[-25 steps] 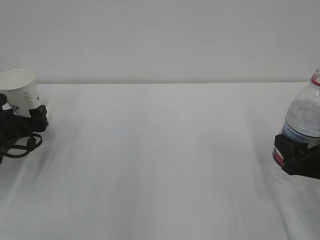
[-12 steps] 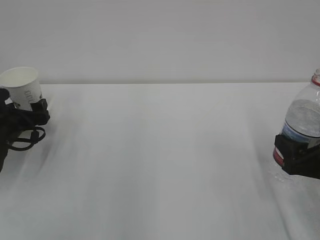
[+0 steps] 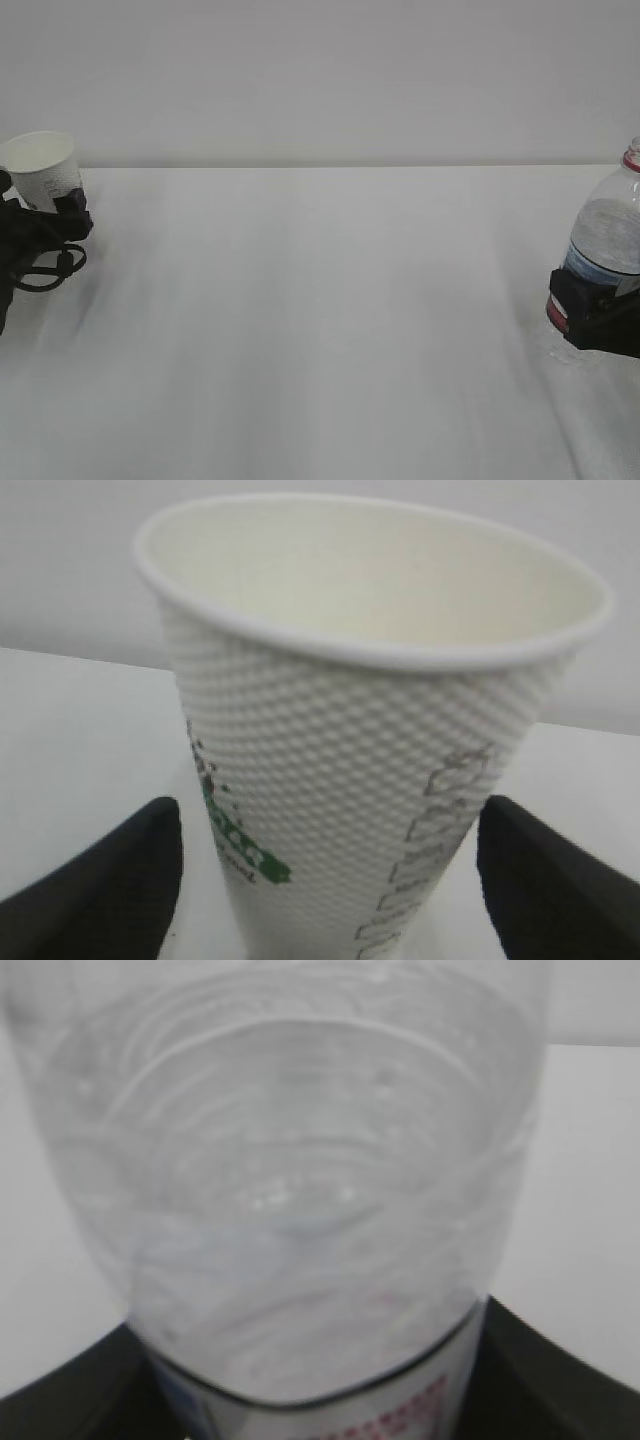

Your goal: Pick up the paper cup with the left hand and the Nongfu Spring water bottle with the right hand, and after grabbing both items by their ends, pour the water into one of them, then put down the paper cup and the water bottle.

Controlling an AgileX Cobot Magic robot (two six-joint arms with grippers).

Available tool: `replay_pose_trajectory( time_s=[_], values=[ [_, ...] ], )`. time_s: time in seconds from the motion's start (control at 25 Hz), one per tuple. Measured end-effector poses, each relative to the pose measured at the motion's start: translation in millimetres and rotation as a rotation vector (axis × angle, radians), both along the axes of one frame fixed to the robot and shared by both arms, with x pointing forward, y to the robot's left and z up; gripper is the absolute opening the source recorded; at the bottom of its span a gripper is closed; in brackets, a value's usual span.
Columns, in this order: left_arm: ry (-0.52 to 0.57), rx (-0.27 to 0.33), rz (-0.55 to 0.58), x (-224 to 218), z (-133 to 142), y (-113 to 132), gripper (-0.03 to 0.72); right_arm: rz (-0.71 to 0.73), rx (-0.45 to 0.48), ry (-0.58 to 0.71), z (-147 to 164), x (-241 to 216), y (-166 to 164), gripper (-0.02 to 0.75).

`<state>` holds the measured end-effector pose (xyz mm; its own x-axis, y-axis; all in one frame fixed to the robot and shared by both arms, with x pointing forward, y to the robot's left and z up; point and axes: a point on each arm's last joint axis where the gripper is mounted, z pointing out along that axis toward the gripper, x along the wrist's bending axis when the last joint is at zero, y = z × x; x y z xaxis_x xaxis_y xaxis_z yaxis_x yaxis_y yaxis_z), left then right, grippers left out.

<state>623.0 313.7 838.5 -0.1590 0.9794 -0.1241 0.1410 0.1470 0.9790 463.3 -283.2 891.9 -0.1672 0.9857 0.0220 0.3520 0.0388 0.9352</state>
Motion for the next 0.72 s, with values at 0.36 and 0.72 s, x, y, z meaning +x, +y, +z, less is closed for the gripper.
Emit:
replay_pose_trajectory(
  time_s=[0.36,0.72],
  values=[
    [-0.018,0.01,-0.021,16,-10,3,0.694,0.004,-0.002,0.0,0,0,0,0.503],
    [-0.055,0.012,-0.024,30,-9,3,0.694,0.008,-0.011,-0.002,0,0,0,0.503]
  ],
)
